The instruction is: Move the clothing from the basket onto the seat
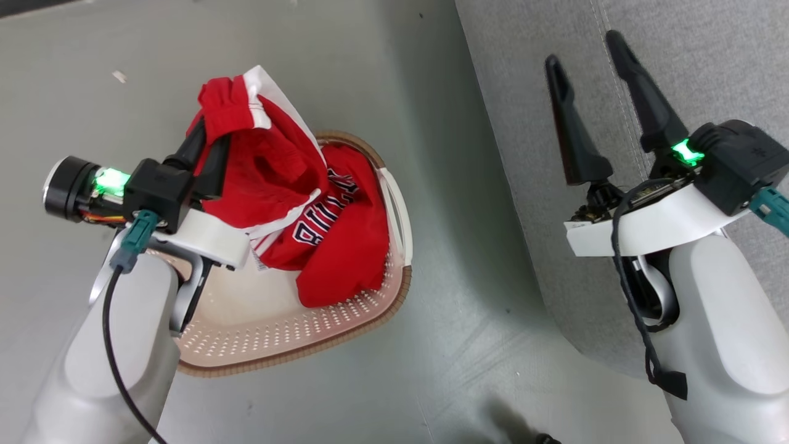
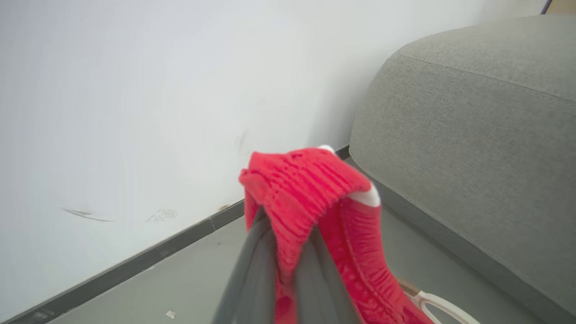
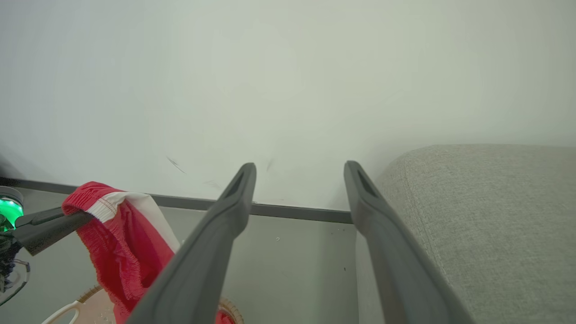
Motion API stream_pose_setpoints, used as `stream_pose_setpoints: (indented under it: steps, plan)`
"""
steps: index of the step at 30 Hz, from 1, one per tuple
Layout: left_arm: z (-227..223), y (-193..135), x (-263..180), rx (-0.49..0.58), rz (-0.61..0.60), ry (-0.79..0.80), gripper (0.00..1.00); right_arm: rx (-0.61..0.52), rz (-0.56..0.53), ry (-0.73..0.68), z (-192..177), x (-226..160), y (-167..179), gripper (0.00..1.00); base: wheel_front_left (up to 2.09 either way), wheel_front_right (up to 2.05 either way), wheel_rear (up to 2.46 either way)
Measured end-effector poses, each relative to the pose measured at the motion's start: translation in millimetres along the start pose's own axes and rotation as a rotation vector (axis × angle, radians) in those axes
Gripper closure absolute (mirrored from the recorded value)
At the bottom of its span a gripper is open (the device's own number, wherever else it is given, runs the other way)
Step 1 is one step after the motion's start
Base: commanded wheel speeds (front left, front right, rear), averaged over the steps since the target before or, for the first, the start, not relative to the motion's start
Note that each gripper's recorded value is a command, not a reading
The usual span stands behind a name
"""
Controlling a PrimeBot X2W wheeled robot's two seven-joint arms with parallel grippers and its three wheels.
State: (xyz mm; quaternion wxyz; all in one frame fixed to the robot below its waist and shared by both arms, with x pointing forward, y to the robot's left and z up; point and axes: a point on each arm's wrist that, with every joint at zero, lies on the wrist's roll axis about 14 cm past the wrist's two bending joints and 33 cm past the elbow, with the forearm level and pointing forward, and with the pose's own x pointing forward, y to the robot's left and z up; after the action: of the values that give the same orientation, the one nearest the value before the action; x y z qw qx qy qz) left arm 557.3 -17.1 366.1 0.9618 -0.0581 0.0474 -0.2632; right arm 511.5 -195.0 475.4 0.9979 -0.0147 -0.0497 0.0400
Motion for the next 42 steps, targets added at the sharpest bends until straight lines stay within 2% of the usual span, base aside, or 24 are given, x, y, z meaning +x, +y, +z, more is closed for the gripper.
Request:
stream_pose_setpoints:
  steps: [6, 18, 26, 42]
  plan:
    - [27.2, 16.9, -17.9, 0.0, 0.056, -0.039, 1.0, 0.011, 0.053, -0.031, 14.7, 2.0, 19.7, 0.0, 0.0, 0.0, 0.0]
    - [93.0, 24.1, -58.8, 0.002, 0.095, -0.143, 1.0, 0.015, 0.136, -0.084, 47.9, -12.2, 53.6, 0.0, 0.0, 0.0, 0.0]
    - [134.0, 28.8, -87.0, 0.07, 0.104, -0.207, 1.0, 0.016, 0.189, -0.079, 56.9, -31.1, 72.7, 0.0, 0.0, 0.0, 0.0]
    - [201.7, -11.4, -127.1, 0.134, -0.001, -0.273, 1.0, -0.011, 0.332, -0.069, 68.2, -73.1, 113.6, 0.0, 0.0, 0.0, 0.0]
